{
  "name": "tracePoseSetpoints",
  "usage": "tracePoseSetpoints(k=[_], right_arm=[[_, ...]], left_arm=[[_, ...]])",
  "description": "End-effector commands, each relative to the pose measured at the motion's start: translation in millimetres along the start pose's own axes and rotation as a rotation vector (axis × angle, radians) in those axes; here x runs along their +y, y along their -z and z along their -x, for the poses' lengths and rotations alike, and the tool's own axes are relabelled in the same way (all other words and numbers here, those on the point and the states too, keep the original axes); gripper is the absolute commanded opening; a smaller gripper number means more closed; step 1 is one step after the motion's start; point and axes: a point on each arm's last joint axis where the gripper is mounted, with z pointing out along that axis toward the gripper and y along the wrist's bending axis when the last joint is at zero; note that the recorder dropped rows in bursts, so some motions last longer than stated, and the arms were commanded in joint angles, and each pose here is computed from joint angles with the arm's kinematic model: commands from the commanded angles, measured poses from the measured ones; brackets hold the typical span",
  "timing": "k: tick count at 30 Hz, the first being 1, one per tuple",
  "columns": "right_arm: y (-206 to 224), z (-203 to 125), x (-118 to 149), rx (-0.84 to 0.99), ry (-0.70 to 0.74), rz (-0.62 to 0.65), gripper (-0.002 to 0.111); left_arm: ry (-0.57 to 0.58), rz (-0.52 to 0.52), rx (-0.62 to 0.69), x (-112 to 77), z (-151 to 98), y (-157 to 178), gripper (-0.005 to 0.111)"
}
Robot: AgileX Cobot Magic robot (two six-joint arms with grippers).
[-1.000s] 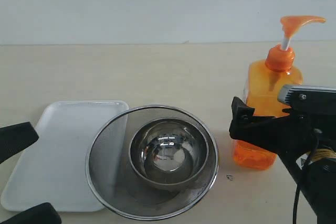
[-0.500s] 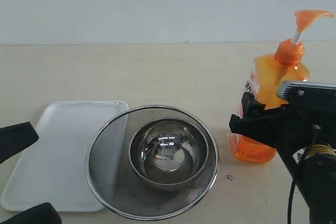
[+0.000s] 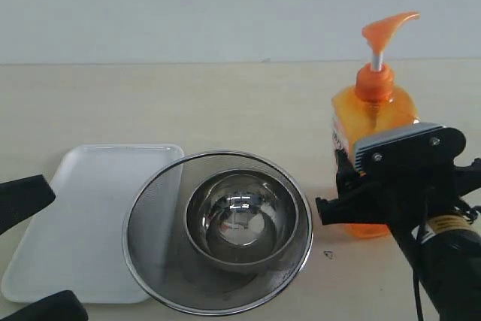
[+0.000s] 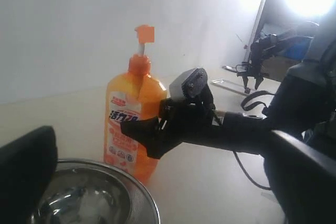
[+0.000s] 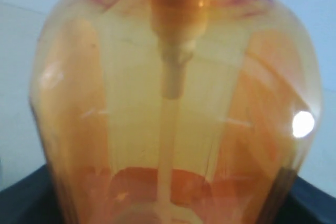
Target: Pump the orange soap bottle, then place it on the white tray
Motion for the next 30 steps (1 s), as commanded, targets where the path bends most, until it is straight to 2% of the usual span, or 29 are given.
tracePoseSetpoints(k=[1, 5, 11, 18, 23, 30], right_arm=[[22, 15, 3, -0.012, 0.080, -0.023, 0.000], [41, 24, 3, -0.015, 0.108, -0.065, 0.000], [56, 20, 13, 0.016, 0.207, -0.040, 0.000], [57, 20, 14, 0.014, 0.247, -0.032, 0.000], [57, 19, 19, 0.017, 0.346, 0.025, 0.000], [57, 20, 19, 0.014, 0.361, 0.024, 0.000]], left_arm=[[-0.005, -0.006, -0.001, 0.0, -1, 1, 0.110], [-0.005, -0.006, -0.001, 0.0, -1, 1, 0.110], [-0.005, -0.006, -0.001, 0.0, -1, 1, 0.110], [-0.005, -0.006, -0.001, 0.0, -1, 1, 0.110], [-0.005, -0.006, -0.001, 0.0, -1, 1, 0.110], [-0.005, -0.006, -0.001, 0.0, -1, 1, 0.110]])
